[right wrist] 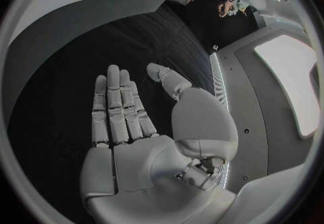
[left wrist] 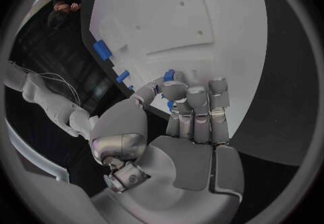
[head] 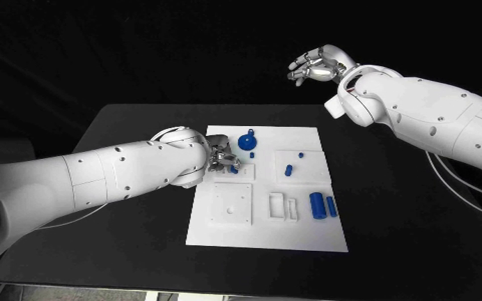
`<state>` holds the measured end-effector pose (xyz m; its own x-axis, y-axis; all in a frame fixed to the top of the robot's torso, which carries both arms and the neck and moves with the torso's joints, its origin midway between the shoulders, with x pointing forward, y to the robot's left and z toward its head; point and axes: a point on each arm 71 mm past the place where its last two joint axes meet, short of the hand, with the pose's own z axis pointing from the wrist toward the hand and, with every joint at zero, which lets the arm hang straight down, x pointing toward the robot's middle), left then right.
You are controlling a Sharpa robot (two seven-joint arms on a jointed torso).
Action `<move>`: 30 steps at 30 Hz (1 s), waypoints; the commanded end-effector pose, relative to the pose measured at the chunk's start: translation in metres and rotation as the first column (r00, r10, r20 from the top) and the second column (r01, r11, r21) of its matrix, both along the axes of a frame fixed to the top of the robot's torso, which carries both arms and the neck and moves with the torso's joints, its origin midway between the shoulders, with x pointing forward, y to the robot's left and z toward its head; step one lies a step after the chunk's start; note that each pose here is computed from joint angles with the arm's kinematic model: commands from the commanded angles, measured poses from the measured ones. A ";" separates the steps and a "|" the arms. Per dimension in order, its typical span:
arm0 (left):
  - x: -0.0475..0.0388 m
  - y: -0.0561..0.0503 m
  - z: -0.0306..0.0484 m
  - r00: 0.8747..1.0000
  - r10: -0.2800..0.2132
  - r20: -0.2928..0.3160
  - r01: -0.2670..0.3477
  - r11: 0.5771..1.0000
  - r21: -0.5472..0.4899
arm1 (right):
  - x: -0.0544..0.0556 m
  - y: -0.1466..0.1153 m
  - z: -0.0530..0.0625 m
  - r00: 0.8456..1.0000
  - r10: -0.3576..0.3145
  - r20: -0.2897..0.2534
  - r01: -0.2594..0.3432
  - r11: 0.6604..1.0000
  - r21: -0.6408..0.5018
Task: Assemble the parts on the task board
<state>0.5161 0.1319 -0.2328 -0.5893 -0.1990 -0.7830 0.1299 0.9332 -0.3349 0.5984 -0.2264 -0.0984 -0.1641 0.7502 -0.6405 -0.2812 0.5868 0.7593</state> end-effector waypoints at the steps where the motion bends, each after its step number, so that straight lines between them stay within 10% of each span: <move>1: -0.0032 -0.004 -0.0051 0.999 -0.019 -0.028 0.020 1.000 0.014 | 0.000 0.001 -0.001 1.000 0.012 -0.005 -0.012 1.000 -0.005; 30: 0.0009 -0.006 -0.0022 0.999 -0.037 -0.035 0.038 0.998 0.046 | -0.001 0.002 -0.001 1.000 0.021 -0.008 -0.021 1.000 -0.009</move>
